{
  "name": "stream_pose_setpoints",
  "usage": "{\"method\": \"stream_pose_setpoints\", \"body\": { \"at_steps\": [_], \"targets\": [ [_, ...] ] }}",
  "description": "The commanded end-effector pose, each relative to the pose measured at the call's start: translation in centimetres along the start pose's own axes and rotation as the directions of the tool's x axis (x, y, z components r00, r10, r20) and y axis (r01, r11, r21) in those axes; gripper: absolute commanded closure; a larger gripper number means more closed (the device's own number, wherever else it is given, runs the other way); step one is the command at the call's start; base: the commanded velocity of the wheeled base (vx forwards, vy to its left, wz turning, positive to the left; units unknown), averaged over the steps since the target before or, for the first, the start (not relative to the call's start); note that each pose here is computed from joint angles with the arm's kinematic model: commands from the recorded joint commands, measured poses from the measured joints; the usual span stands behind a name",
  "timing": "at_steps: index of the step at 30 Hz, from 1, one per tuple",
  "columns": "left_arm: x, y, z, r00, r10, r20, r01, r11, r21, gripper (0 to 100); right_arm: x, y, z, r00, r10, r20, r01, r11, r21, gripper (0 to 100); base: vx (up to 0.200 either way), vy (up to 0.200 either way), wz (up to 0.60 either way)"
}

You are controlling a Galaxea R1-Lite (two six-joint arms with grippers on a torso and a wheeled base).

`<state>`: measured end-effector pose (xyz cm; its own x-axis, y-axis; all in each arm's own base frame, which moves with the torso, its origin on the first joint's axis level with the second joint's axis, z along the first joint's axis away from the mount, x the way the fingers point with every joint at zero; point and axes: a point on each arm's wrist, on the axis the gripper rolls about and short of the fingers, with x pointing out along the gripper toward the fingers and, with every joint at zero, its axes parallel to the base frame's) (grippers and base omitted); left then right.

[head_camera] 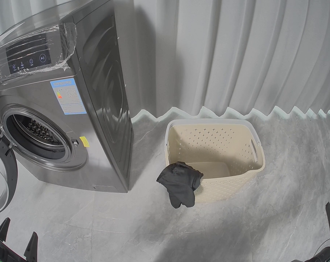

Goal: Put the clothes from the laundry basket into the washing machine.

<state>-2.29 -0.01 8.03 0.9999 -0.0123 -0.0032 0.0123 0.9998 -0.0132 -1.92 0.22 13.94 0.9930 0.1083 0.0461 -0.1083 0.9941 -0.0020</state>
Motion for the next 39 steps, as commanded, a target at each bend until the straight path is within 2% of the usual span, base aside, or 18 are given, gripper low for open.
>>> {"method": "stream_pose_setpoints", "body": {
  "at_steps": [1,4,8,9,10,11,13,14,16,20,23,25,28,30,35,39],
  "targets": [
    [0.0,0.0,-0.5,1.000,0.000,0.000,0.000,1.000,-0.008,0,5.7,-0.2,1.5,0.944,0.160,-0.289,-0.147,0.987,0.067,0,0.000,0.000,0.00],
    [0.0,0.0,-0.5,1.000,0.000,0.000,0.000,1.000,-0.010,0,7.4,-0.1,1.5,0.917,0.248,-0.312,-0.235,0.969,0.079,0,0.000,0.000,0.00],
    [0.0,0.0,-0.5,1.000,0.000,0.000,0.000,1.000,-0.011,0,9.4,0.7,1.2,0.853,0.375,-0.363,-0.358,0.927,0.115,0,0.000,0.000,0.00],
    [0.0,0.0,-0.5,1.000,0.000,0.000,0.000,1.000,-0.013,0,9.7,1.1,1.0,0.829,0.408,-0.383,-0.390,0.912,0.127,0,0.000,0.000,0.00],
    [0.0,0.0,-0.5,1.000,0.000,0.000,0.000,1.000,-0.013,0,9.8,1.2,0.9,0.820,0.418,-0.392,-0.400,0.907,0.131,0,0.000,0.000,0.00],
    [0.0,0.0,-0.5,1.000,0.000,0.000,0.000,1.000,-0.013,0,10.3,1.5,0.7,0.801,0.429,-0.418,-0.412,0.901,0.134,0,0.000,0.000,0.00],
    [0.0,0.0,-0.5,1.000,0.000,0.000,0.000,1.000,-0.010,0,11.5,2.0,0.2,0.776,0.411,-0.479,-0.397,0.908,0.137,0,0.000,0.000,0.00],
    [0.0,0.0,-0.5,1.000,-0.001,0.000,0.001,1.000,-0.010,0,12.0,2.2,0.0,0.770,0.408,-0.491,-0.395,0.909,0.136,0,0.000,0.000,0.00],
    [0.0,0.0,-0.5,1.000,-0.001,0.000,0.001,1.000,-0.010,0,13.3,2.6,-0.2,0.762,0.417,-0.495,-0.403,0.904,0.141,0,0.000,0.000,0.00],
    [0.0,0.0,-0.5,1.000,-0.003,0.000,0.003,1.000,-0.011,0,14.9,3.1,-0.4,0.762,0.428,-0.487,-0.404,0.901,0.158,0,0.000,0.000,0.00],
    [0.0,0.0,-0.5,1.000,-0.005,0.000,0.005,1.000,-0.011,0,17.5,4.6,-1.1,0.753,0.461,-0.470,-0.412,0.887,0.209,0,0.000,0.000,0.00],
    [0.0,0.0,-0.5,1.000,-0.003,0.000,0.003,1.000,-0.013,0,18.3,5.1,-1.6,0.744,0.464,-0.481,-0.410,0.885,0.220,0,0.000,0.000,0.00],
    [0.0,0.0,-0.5,1.000,-0.003,0.000,0.003,1.000,-0.011,0,19.7,5.7,-2.4,0.738,0.452,-0.502,-0.401,0.891,0.213,0,0.000,0.000,0.00],
    [0.0,0.0,-0.5,1.000,-0.005,0.000,0.005,1.000,-0.011,0,20.6,6.1,-2.6,0.739,0.451,-0.500,-0.403,0.891,0.208,0,0.000,0.000,0.00],
    [0.0,0.0,-0.5,1.000,-0.006,0.000,0.006,1.000,-0.010,0,22.7,7.2,-3.8,0.722,0.459,-0.518,-0.412,0.886,0.211,0,0.000,0.000,0.00],
    [0.0,0.0,-0.5,1.000,-0.006,0.000,0.006,1.000,-0.011,0,24.4,8.2,-4.6,0.731,0.455,-0.508,-0.413,0.888,0.201,0,0.000,0.000,0.00]
  ]
}}
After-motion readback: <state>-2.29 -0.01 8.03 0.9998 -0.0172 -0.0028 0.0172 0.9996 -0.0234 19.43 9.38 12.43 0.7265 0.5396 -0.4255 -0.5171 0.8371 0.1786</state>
